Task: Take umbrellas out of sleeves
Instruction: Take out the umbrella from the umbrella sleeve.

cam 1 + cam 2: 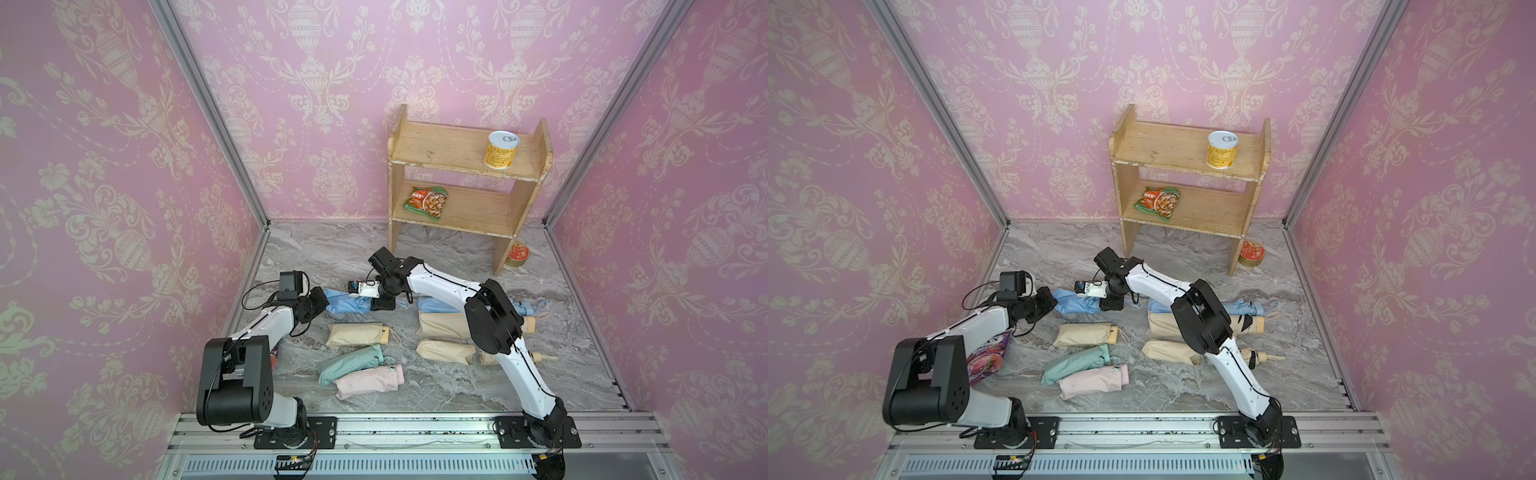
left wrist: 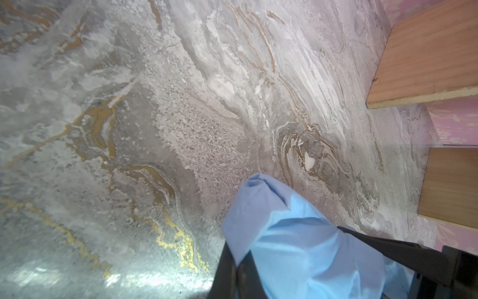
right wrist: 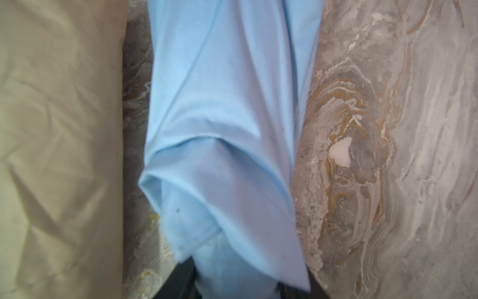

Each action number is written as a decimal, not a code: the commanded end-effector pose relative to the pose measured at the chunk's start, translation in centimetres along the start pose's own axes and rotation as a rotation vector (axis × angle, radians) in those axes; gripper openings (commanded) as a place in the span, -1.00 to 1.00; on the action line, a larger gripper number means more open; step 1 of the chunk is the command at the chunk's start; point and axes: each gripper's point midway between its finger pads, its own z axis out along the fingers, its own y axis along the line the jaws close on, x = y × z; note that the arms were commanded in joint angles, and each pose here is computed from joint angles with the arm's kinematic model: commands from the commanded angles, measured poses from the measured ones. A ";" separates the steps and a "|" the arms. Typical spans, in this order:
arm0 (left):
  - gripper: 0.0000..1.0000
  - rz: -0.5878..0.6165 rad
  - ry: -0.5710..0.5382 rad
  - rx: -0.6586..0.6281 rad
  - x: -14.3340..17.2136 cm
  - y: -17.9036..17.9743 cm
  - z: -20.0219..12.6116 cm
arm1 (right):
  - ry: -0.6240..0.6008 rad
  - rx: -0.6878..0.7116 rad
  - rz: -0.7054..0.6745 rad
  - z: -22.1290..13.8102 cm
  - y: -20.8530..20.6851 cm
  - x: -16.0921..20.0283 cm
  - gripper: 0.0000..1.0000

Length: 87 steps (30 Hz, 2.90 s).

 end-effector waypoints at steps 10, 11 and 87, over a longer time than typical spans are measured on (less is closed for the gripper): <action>-1.00 -0.028 -0.030 -0.080 -1.2 2.7 0.6 | 0.047 -0.036 0.005 -2.8 -0.3 1.4 0.16; -1.00 -0.027 -0.027 -0.077 -1.1 2.6 0.7 | 0.047 -0.034 0.003 -2.8 -0.3 1.4 0.19; 0.43 0.007 -0.174 -0.046 -3.0 0.4 -5.4 | -0.128 0.124 0.102 -10.8 0.3 -1.0 0.22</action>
